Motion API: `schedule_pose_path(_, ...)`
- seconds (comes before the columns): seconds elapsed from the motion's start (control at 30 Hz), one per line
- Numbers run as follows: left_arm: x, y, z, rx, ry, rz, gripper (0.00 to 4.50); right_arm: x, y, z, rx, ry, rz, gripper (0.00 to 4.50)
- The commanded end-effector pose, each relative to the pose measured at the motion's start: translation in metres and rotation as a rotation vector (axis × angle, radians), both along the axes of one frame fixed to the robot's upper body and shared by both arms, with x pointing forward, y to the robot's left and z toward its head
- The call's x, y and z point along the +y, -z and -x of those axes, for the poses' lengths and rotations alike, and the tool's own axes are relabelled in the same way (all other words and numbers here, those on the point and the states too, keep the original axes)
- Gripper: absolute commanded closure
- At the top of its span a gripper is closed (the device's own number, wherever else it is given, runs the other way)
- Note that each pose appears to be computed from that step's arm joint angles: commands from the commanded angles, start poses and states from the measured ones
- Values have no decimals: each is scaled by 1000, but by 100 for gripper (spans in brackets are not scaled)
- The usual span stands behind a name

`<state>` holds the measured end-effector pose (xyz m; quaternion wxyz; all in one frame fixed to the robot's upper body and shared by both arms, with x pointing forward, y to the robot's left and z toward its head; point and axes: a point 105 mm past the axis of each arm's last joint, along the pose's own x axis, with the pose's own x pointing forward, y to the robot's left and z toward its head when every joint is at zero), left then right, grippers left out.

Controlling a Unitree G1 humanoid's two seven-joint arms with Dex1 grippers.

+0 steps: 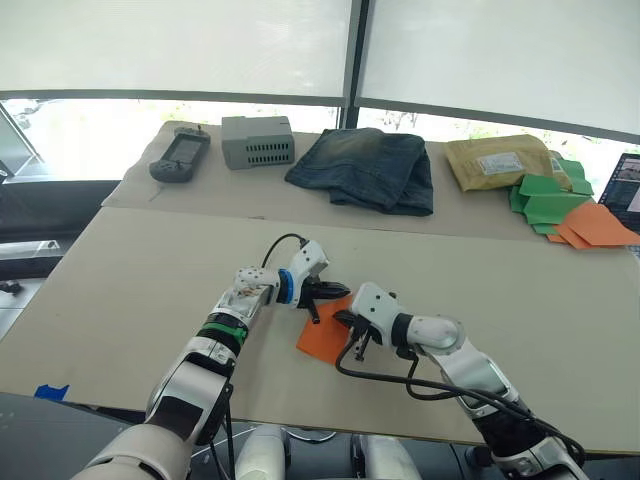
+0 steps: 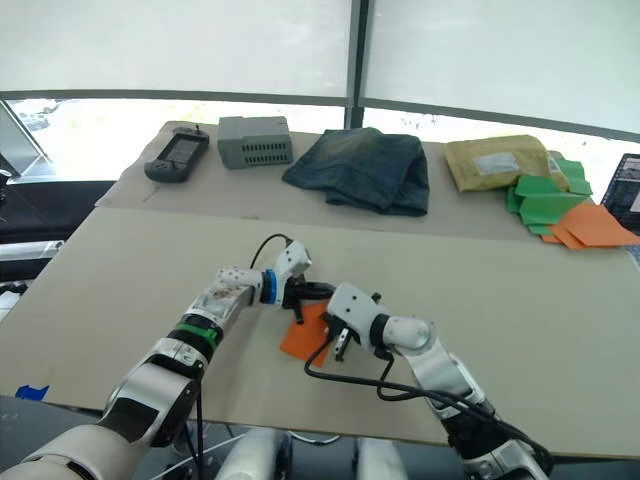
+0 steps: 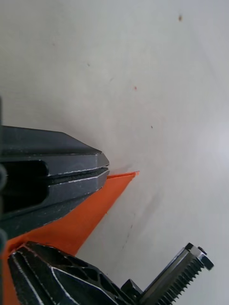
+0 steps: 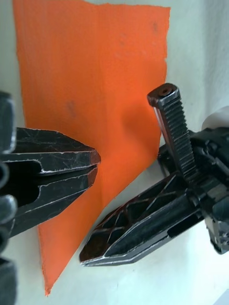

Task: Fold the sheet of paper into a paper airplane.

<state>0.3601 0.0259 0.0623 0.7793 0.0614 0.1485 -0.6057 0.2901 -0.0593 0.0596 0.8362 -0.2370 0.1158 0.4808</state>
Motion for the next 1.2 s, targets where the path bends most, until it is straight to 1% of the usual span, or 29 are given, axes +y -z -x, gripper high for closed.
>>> schedule_pose_path(0.03,-27,-57,-12,-227,103,10,448,6,31,18,130,-38,46,450)
schedule_pose_path(0.07,-27,-55,-12,-224,104,5,448,6,31,18,130,-37,47,450)
schedule_pose_path(0.17,-13,-41,-14,-207,78,-73,448,0,28,11,111,-4,60,450)
schedule_pose_path(0.3,12,-30,-7,-169,65,-131,448,-7,26,3,91,6,82,450)
schedule_pose_path(0.37,25,-27,2,-145,67,-151,448,-9,24,1,79,-10,95,450)
schedule_pose_path(0.5,37,-23,22,-105,74,-172,448,-14,18,-3,57,-36,107,450)
schedule_pose_path(0.67,36,-19,45,-57,81,-171,448,-19,1,-11,17,-62,98,450)
schedule_pose_path(0.77,33,-19,52,-41,80,-164,448,-22,-9,-13,1,-68,94,450)
schedule_pose_path(0.87,31,-19,57,-28,83,-165,448,-27,-18,-12,-6,-72,106,450)
schedule_pose_path(0.97,30,-19,61,-15,86,-172,448,-32,-21,-3,19,-82,119,450)
schedule_pose_path(1.1,36,-18,62,0,69,-194,448,-29,-14,11,69,-99,115,450)
schedule_pose_path(1.2,39,-18,65,27,58,-193,448,-25,-8,11,67,-85,110,450)
